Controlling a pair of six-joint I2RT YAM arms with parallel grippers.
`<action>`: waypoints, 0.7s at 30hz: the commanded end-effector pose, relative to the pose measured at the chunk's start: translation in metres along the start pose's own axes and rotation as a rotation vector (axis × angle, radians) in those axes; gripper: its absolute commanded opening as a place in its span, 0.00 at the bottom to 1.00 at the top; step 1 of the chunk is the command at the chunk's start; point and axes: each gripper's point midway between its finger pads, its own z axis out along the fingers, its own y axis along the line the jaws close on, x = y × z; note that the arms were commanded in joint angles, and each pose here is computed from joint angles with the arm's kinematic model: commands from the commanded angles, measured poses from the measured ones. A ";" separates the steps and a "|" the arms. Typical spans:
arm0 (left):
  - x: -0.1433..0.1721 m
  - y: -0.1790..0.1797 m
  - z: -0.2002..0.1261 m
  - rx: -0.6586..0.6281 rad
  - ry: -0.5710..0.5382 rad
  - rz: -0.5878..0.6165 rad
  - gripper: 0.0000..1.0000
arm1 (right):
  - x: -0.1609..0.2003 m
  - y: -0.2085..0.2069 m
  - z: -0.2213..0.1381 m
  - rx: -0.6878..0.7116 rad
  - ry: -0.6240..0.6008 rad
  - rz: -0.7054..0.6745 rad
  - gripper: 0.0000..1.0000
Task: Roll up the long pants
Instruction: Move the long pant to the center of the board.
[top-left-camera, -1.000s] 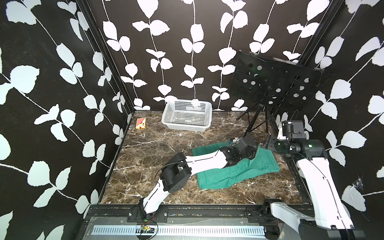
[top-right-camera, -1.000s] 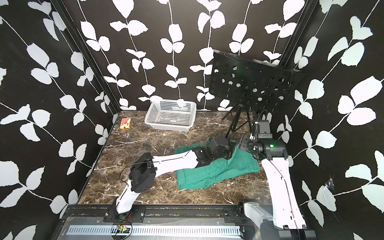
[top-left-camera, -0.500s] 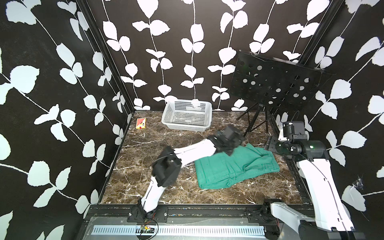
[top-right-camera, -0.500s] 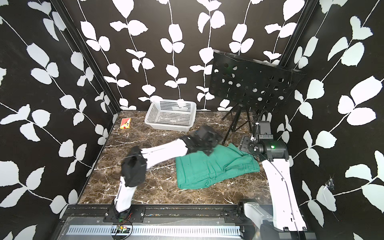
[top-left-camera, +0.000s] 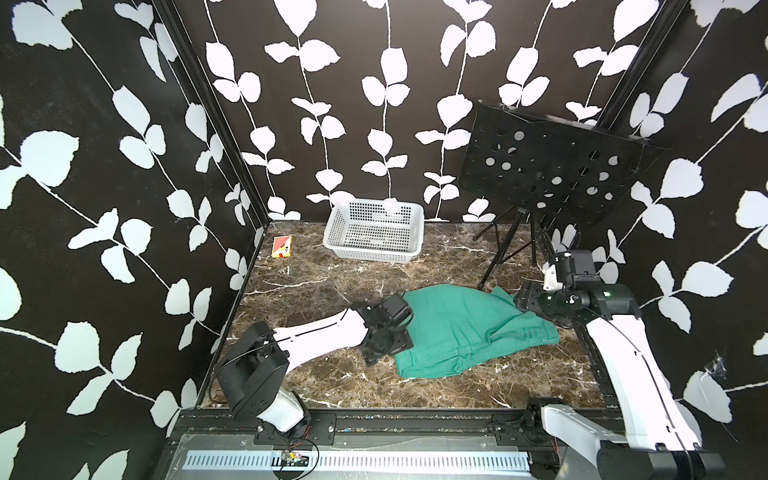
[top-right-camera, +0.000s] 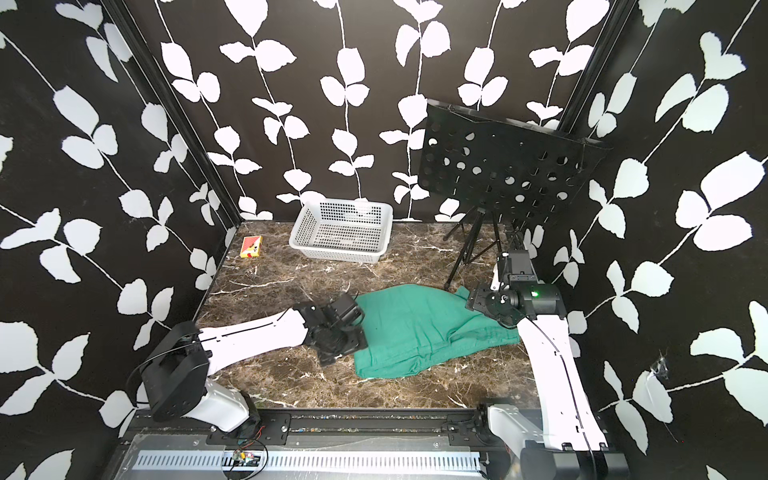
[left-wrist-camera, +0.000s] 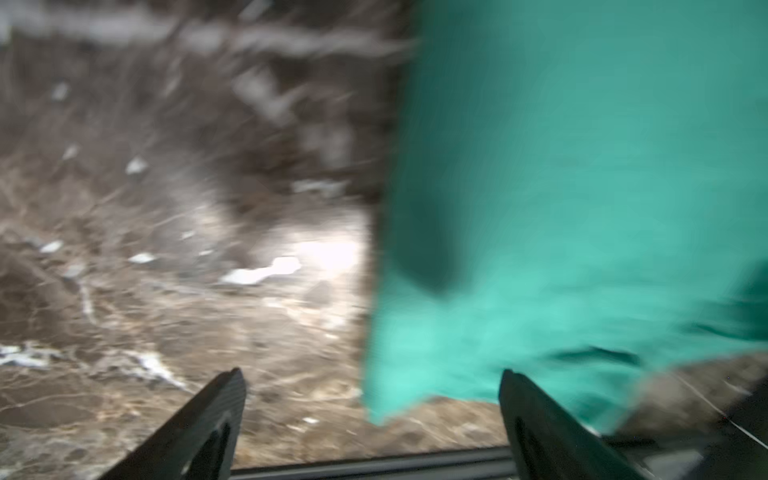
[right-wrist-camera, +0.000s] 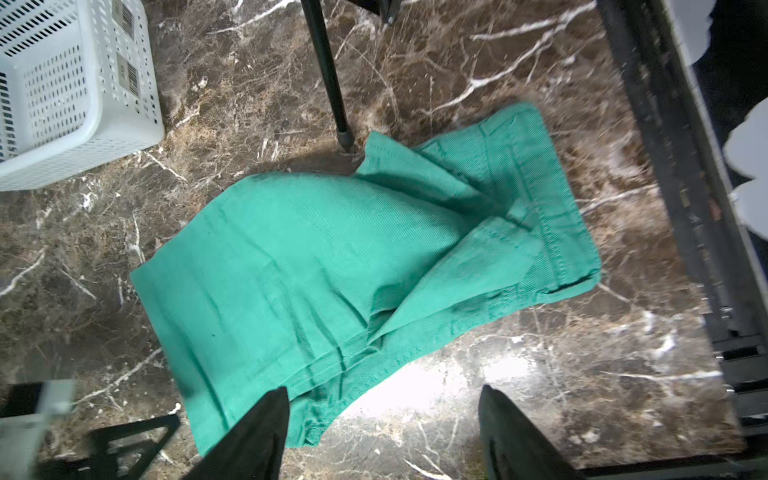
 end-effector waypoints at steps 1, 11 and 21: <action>0.005 -0.019 0.007 0.113 0.036 -0.015 0.93 | 0.009 0.005 0.005 -0.060 -0.005 0.057 0.74; 0.003 -0.024 0.039 0.153 0.055 -0.076 0.42 | 0.009 -0.001 0.003 -0.040 -0.037 0.098 0.75; -0.044 0.028 0.006 0.002 -0.123 -0.084 0.00 | 0.020 0.000 0.011 -0.052 0.015 0.085 0.77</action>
